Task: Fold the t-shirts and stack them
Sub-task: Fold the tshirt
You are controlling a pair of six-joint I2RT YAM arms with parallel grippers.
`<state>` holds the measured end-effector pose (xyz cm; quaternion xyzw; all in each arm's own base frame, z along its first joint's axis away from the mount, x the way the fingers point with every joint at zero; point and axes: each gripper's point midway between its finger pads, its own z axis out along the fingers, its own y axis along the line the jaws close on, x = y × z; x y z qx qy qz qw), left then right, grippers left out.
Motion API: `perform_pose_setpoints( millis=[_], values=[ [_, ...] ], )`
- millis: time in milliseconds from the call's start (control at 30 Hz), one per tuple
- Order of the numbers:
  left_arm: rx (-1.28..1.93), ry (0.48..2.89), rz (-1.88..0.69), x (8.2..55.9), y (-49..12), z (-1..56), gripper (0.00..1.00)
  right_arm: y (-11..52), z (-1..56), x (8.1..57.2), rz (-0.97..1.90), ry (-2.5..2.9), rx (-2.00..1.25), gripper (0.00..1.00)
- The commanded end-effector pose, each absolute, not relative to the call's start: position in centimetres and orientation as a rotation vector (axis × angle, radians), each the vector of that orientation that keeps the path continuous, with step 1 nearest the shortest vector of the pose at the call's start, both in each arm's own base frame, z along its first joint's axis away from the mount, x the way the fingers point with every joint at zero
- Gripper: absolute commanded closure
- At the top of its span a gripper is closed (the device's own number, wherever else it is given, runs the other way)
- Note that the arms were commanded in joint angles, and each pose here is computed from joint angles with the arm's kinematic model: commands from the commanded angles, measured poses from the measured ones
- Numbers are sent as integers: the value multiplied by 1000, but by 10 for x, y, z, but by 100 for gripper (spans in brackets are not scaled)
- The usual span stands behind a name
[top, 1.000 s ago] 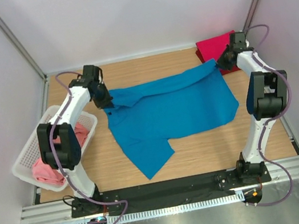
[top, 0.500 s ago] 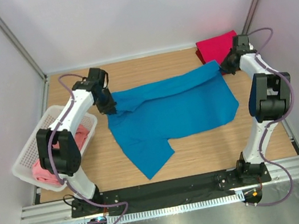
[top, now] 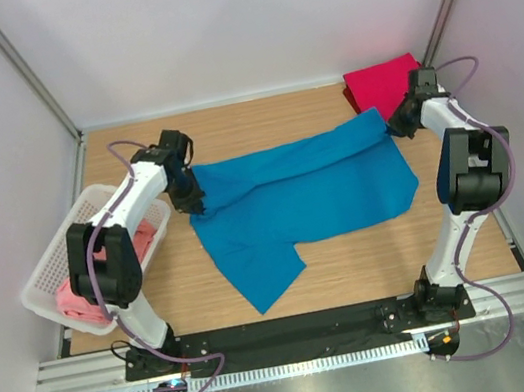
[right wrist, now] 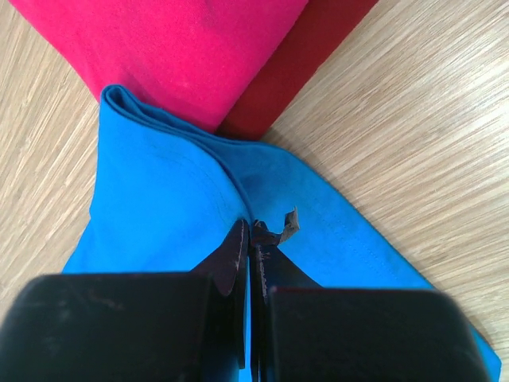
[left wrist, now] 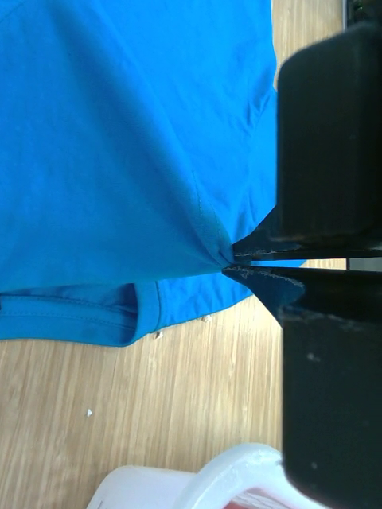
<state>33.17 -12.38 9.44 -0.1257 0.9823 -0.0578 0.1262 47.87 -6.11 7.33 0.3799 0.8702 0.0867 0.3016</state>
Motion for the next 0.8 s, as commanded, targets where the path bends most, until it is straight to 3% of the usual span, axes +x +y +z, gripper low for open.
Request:
perform_pose_setpoints(
  millis=[0, 100, 200, 233, 367, 467, 633, 767],
  values=[
    [-349, 2882, -216, 326, -131, 91, 100, -66, 83, 483, 220, 2270, 997, 99],
    [-338, 2895, -239, 322, -136, 88, 98, -66, 80, 481, 215, 2273, 1004, 99],
    [-329, 2918, -270, 318, -142, 86, 86, -67, 81, 479, 209, 2268, 1011, 97],
    [-325, 2925, -294, 318, -145, 88, 72, -67, 84, 476, 203, 2278, 1017, 90],
    [-330, 2917, -311, 320, -147, 99, 63, -75, 106, 464, 116, 2303, 1058, 62],
    [-331, 2872, -309, 327, -147, 122, 55, -84, 118, 428, -29, 2366, 1138, 49],
    [-319, 2827, -380, 316, -152, 149, 49, -87, 108, 363, -203, 2482, 1215, 45],
    [-205, 2862, -456, 280, -166, 148, 49, -85, 100, 338, -245, 2510, 1243, 45]
  ],
)
